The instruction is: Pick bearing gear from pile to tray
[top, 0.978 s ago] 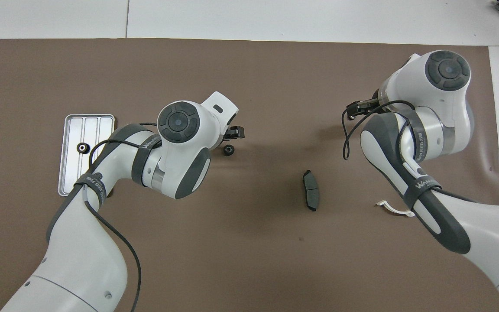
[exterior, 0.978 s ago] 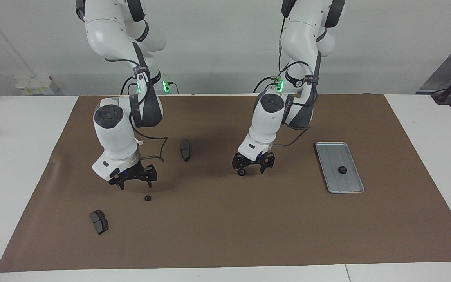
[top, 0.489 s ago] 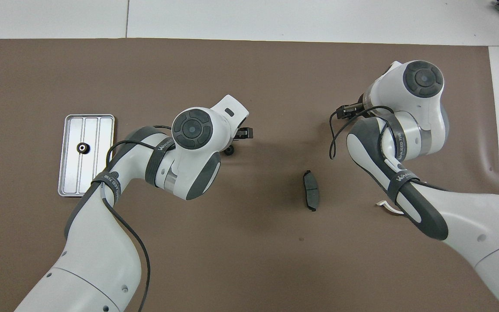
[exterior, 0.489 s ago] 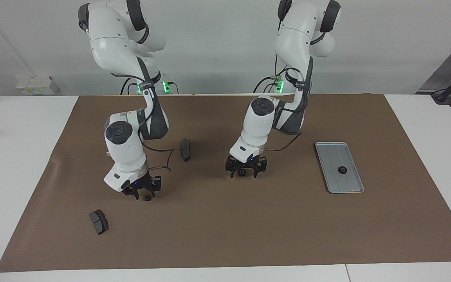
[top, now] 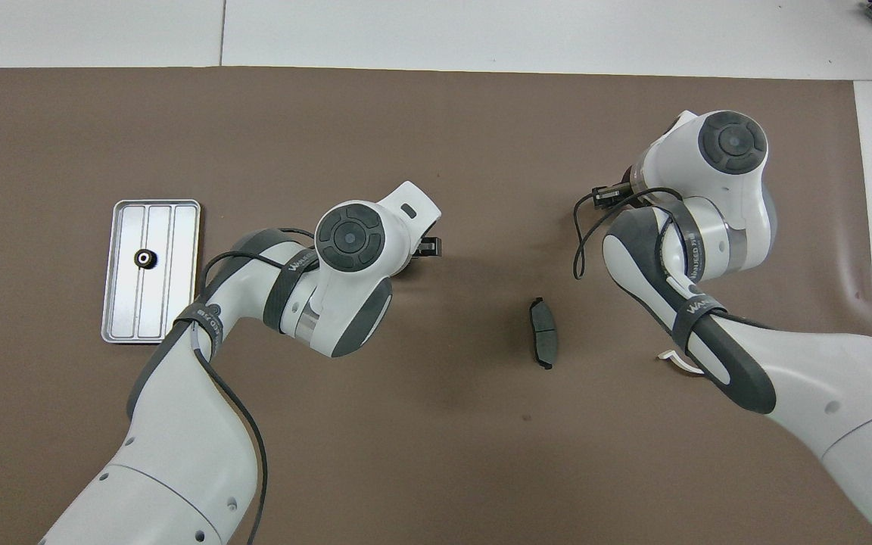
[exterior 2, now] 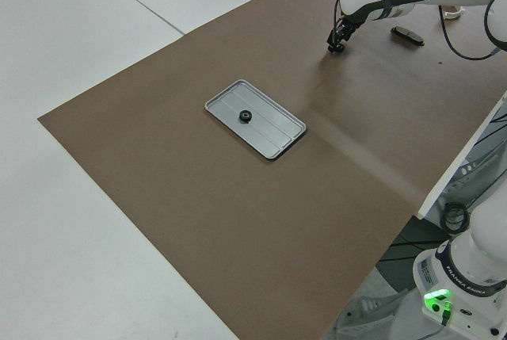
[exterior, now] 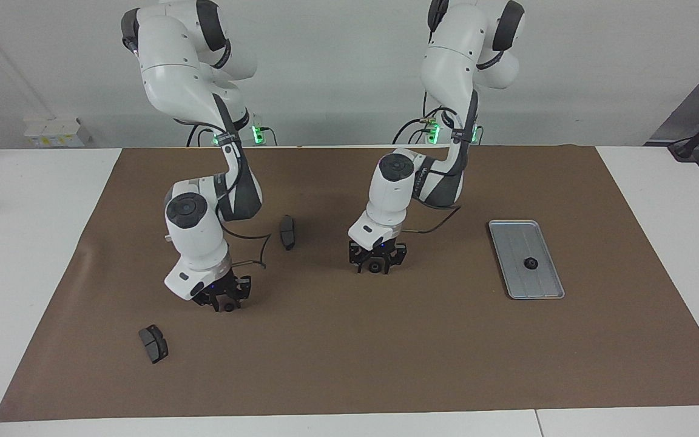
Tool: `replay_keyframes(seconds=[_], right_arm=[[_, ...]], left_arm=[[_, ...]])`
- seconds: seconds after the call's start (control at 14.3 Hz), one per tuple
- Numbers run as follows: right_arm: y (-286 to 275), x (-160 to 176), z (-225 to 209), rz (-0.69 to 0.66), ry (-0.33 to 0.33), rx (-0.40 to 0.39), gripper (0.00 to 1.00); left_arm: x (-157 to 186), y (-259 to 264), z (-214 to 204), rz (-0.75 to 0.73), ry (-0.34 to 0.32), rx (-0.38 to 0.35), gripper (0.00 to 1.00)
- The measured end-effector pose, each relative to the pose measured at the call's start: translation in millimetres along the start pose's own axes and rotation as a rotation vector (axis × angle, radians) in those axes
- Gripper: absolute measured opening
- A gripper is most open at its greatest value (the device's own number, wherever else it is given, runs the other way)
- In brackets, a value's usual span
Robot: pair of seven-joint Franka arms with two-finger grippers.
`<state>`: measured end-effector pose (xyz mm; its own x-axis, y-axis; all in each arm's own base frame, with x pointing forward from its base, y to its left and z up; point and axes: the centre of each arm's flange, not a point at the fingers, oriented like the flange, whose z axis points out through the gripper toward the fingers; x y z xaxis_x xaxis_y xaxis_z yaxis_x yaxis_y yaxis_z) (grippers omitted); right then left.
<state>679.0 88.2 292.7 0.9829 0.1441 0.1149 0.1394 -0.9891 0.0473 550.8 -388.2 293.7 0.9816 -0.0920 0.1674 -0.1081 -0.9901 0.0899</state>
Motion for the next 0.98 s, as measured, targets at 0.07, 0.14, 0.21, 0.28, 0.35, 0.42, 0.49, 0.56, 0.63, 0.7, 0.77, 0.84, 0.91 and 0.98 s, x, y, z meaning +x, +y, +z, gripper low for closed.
replay_keyframes(seconds=[0.07, 0.14, 0.21, 0.28, 0.35, 0.42, 0.49, 0.56, 0.63, 0.7, 0.77, 0.84, 0.91, 0.98], right_arm=[[0, 0, 1, 0.001, 0.002, 0.0, 0.51], [1, 0, 1, 0.001, 0.004, 0.001, 0.5], [1, 0, 1, 0.001, 0.008, 0.001, 0.43], [0, 0, 2, 0.001, 0.016, 0.002, 0.43], [0, -1, 3, 0.0, 0.021, 0.003, 0.39], [0, -1, 4, 0.0, 0.028, 0.004, 0.38], [-1, -1, 3, 0.0, 0.029, 0.006, 0.34], [-1, -1, 3, 0.0, 0.03, 0.007, 0.32], [-2, 0, 3, 0.0, 0.031, 0.009, 0.24], [-2, 0, 3, 0.001, 0.031, 0.009, 0.24], [-2, 0, 2, 0.001, 0.032, 0.009, 0.24], [0, 0, 2, 0.004, 0.032, 0.008, 0.24], [2, 0, 2, 0.008, 0.033, 0.008, 0.24], [4, 1, -1, 0.017, 0.038, 0.012, 0.24]], left_arm=[[1, -1, -1, 0.0, 0.001, 0.002, 0.49], [0, -1, -1, 0.0, 0.0, 0.003, 0.49], [0, -3, -1, 0.001, -0.002, 0.007, 0.46], [1, -4, -4, 0.0, -0.002, 0.009, 0.37], [-2, -4, -3, 0.003, -0.01, 0.012, 0.35], [-2, -4, -3, 0.003, -0.009, 0.012, 0.35], [-2, -4, -3, 0.003, -0.009, 0.012, 0.35], [-2, -4, -3, 0.003, -0.01, 0.013, 0.35], [-1, -5, -4, 0.001, -0.014, 0.016, 0.35], [2, -10, -5, -0.007, -0.023, 0.026, 0.35], [12, -20, -11, -0.027, -0.026, 0.036, 0.35], [29, -36, -21, -0.059, -0.023, 0.044, 0.35], [47, -59, -32, -0.094, -0.018, 0.051, 0.35], [66, -87, -43, -0.132, -0.012, 0.058, 0.35]])
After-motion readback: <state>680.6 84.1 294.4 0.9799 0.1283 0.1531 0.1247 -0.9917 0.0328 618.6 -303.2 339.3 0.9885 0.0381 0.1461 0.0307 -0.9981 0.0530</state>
